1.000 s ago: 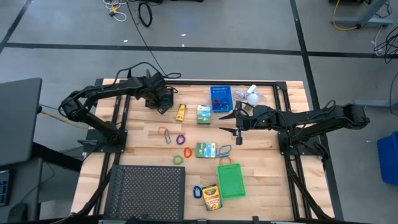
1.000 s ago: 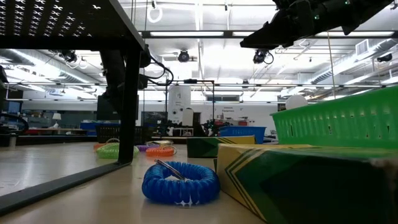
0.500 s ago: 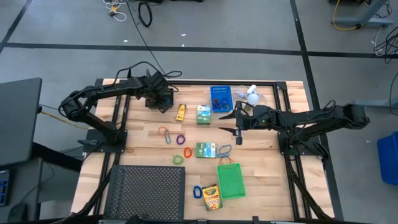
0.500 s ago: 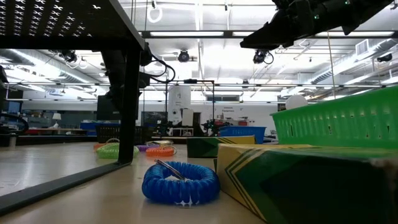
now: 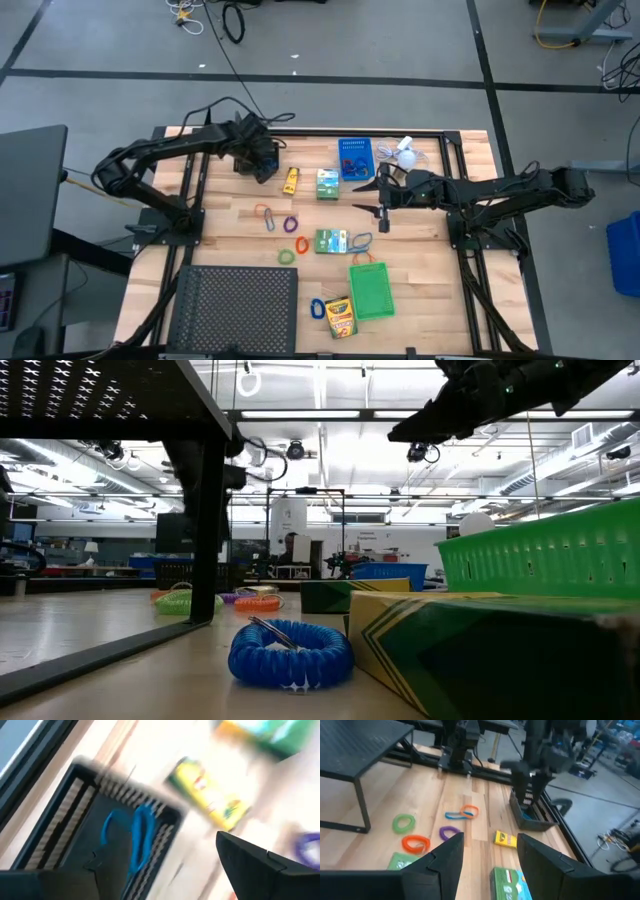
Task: Pick & Place Office Desk Supplies
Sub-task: Put the top right blue rubber band into the black bin
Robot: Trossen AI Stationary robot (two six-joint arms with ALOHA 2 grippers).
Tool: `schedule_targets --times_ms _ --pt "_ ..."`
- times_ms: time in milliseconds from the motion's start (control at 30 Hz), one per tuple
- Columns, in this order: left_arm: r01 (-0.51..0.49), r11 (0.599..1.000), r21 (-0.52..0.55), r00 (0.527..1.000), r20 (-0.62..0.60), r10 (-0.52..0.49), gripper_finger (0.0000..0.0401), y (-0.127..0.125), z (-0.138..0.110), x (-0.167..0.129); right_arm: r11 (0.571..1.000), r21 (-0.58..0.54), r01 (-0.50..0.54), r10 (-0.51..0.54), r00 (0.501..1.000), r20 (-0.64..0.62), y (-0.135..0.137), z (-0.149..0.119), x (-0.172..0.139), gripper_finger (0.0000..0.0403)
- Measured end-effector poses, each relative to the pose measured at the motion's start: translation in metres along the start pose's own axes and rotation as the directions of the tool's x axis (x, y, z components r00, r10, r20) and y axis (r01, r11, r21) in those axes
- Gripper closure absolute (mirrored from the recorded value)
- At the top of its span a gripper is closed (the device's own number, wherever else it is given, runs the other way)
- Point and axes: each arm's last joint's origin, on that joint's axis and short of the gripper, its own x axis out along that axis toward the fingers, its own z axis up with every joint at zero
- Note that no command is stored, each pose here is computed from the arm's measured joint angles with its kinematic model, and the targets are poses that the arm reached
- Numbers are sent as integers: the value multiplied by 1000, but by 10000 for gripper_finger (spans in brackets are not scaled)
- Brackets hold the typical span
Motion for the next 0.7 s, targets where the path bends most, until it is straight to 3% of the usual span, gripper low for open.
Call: schedule_targets --times_ms 133,267,433,700 --pt "121 989 88 982 135 -132 107 -9 10 -11 1000 9 9 -8 1000 -29 0 -3 0 211" --pt "225 956 191 930 251 -269 108 -20 19 -24 999 39 6 -4 999 -40 1 -4 0 211" --pt "264 926 271 885 314 -344 108 -36 25 -33 996 82 -30 42 988 -147 4 -14 4 211" --pt "276 884 377 855 324 -405 108 -68 28 -34 978 179 -107 179 875 -451 14 -35 31 211"
